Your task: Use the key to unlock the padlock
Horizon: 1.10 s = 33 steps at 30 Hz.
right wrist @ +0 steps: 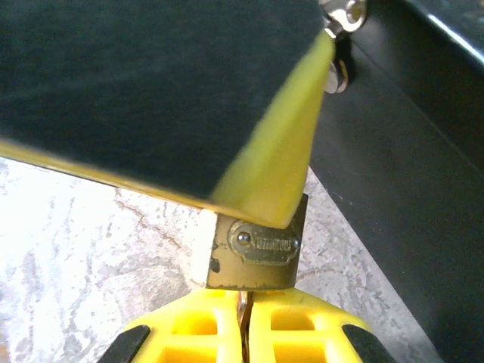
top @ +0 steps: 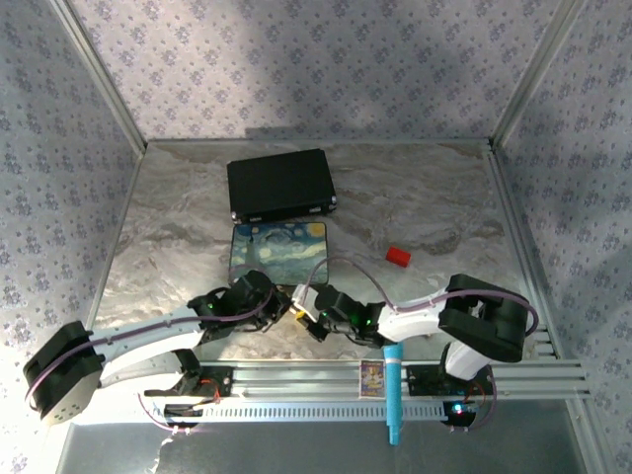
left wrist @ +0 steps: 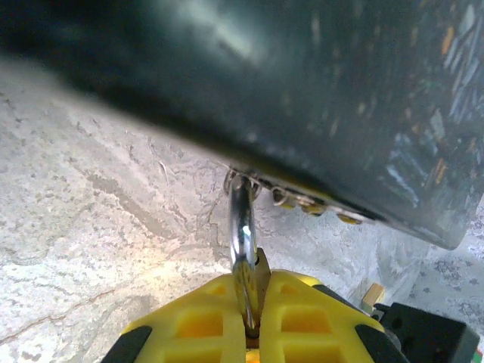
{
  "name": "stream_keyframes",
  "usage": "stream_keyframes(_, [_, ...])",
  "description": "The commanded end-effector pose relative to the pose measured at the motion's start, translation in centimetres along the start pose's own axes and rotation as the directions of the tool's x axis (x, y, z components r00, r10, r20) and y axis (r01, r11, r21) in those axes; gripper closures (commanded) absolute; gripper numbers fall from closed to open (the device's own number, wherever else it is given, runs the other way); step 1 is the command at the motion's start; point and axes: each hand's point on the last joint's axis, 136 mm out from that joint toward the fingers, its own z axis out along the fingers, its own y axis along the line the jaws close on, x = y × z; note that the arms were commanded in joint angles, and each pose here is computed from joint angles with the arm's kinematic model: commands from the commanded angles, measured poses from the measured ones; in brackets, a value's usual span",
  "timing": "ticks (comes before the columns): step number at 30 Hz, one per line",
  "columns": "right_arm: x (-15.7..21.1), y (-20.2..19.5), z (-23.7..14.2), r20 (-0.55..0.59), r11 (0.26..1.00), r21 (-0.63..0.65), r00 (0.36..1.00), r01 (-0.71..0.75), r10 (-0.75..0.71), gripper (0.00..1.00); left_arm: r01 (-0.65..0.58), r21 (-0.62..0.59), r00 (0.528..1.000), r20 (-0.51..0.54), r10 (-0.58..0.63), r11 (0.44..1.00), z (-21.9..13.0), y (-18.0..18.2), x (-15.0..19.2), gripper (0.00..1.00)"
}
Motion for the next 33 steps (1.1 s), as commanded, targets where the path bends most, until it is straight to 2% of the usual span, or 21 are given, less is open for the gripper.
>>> stream_keyframes(1, [-1.6, 0.1, -0.5, 0.062, 0.988, -0.093, 0.989, -0.127, 0.133, 0.97, -0.042, -0.002, 0.998, -0.037, 0.042, 0.999, 0.1, 0.0, 0.9, 1.00])
stream_keyframes(5, [-1.5, 0.0, -0.5, 0.057, 0.977, -0.122, 0.982, -0.172, 0.180, 0.98, -0.053, -0.024, 0.998, -0.029, 0.052, 0.998, 0.4, 0.6, 0.8, 0.99])
stream_keyframes(7, [-1.5, -0.2, -0.6, 0.070, 0.970, -0.135, 0.974, -0.203, 0.214, 0.98, -0.061, -0.035, 0.998, -0.022, 0.061, 0.998, 0.5, 0.8, 0.7, 0.91])
stream_keyframes(15, [-1.4, 0.2, 0.1, 0.057, 0.961, -0.144, 0.968, -0.234, 0.245, 0.98, -0.120, -0.093, 0.993, -0.004, 0.120, 0.988, 0.8, 1.4, 0.4, 0.76])
stream_keyframes(20, [-1.2, 0.2, 0.9, 0.049, 0.956, -0.140, 0.963, -0.257, 0.266, 0.98, -0.124, -0.116, 0.992, -0.009, 0.124, 0.985, 1.1, 1.8, 0.7, 0.79])
stream_keyframes(24, [-1.2, 0.3, 1.4, 0.043, 0.956, -0.129, 0.962, -0.262, 0.269, 0.98, -0.125, -0.125, 0.992, -0.004, 0.125, 0.984, 1.1, 2.0, 0.7, 0.77])
stream_keyframes(26, [-1.1, 0.4, 1.5, 0.042, 0.956, -0.125, 0.961, -0.267, 0.274, 0.97, -0.128, -0.138, 0.992, -0.001, 0.129, 0.982, 1.1, 2.3, 0.6, 0.81])
stream_keyframes(28, [-1.2, 0.4, 1.6, 0.046, 0.954, -0.120, 0.958, -0.274, 0.281, 0.93, -0.133, -0.155, 0.991, 0.004, 0.135, 0.979, 0.9, 2.7, 0.4, 0.87])
stream_keyframes(33, [-0.6, 0.1, 1.0, 0.042, 0.957, -0.073, 0.958, -0.281, 0.284, 0.66, -0.143, -0.190, 0.989, 0.018, 0.149, 0.971, 0.3, 3.8, 0.0, 0.95])
